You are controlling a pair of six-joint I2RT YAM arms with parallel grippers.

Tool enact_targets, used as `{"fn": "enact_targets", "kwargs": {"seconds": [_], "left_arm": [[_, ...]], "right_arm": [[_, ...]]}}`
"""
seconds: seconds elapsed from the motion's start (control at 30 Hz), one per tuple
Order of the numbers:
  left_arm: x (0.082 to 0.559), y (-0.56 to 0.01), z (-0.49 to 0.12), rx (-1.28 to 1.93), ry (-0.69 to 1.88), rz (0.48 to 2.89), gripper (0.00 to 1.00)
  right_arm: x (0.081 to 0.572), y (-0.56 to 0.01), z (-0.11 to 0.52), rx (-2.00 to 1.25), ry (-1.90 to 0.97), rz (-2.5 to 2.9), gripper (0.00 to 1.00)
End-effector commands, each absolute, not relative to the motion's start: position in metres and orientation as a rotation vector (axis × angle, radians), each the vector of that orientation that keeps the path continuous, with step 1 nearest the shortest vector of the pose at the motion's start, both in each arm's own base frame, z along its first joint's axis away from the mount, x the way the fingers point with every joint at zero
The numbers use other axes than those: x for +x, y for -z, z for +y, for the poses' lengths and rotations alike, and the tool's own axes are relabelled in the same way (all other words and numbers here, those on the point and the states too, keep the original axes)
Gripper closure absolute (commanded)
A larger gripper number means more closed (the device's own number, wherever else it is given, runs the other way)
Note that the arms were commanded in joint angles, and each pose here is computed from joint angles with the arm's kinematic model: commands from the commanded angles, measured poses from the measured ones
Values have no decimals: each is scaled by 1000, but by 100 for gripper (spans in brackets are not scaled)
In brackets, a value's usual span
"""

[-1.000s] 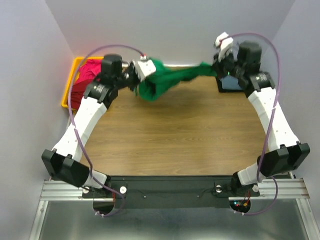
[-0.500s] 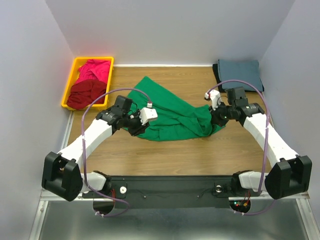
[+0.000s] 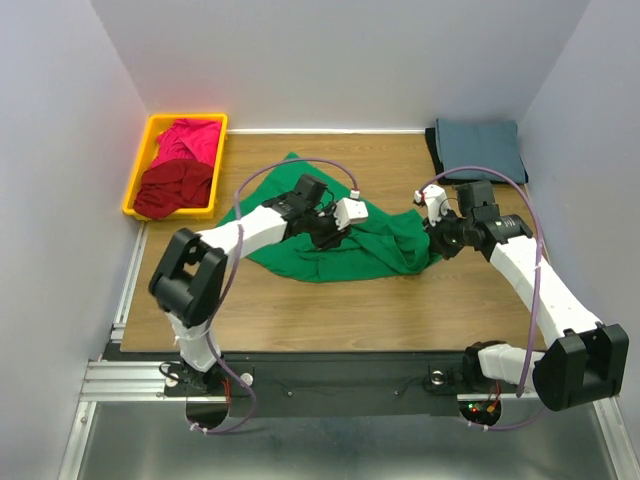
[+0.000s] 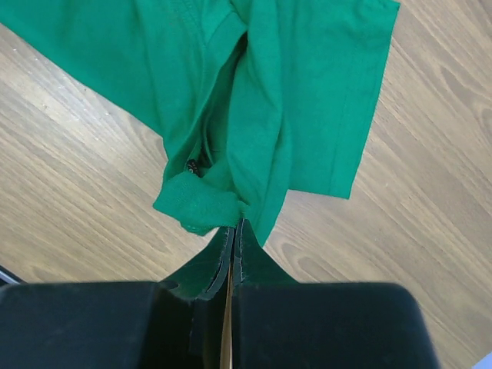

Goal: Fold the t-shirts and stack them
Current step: Flatten the tshirt out

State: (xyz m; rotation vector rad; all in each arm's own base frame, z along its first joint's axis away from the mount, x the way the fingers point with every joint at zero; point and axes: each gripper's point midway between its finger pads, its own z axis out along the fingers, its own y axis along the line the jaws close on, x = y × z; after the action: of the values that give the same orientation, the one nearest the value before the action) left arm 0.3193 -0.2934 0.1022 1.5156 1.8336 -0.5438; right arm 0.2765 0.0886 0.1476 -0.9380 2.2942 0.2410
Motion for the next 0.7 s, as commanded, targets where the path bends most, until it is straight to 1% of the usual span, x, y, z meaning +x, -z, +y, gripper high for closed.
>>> {"fn": "enact_targets", "kwargs": {"seconds": [0.0, 0.2, 0.3, 0.4, 0.43, 0.5, 0.53, 0.57, 0.63, 0.67], "left_arm": [[344, -109, -322, 1490, 556, 1779, 51], [357, -84, -339, 1521, 559, 1804, 52], [365, -71, -340, 1516, 531, 1836, 57], [366, -69, -341, 1524, 533, 1831, 76], [366, -73, -342, 1525, 539, 1819, 87], [363, -78, -341, 1530, 552, 1812, 96], [362, -83, -341, 1533, 554, 1803, 99], [361, -95, -340, 1528, 544, 1785, 100], [364, -111, -335, 1507, 530, 1774, 100], [368, -132, -330, 1475, 519, 1754, 100]], "right_arm": [[284, -156, 84, -894, -198, 2279, 99], [286, -155, 82, -882, -184, 2291, 99], [286, -155, 82, -878, -180, 2291, 99], [288, -155, 80, -873, -168, 2293, 99], [289, -156, 80, -871, -162, 2288, 100], [291, -157, 78, -864, -151, 2289, 100], [292, -157, 77, -862, -147, 2288, 100], [295, -158, 75, -854, -136, 2287, 99], [301, -164, 73, -837, -121, 2274, 99], [304, -166, 72, -829, -112, 2268, 100]]}}
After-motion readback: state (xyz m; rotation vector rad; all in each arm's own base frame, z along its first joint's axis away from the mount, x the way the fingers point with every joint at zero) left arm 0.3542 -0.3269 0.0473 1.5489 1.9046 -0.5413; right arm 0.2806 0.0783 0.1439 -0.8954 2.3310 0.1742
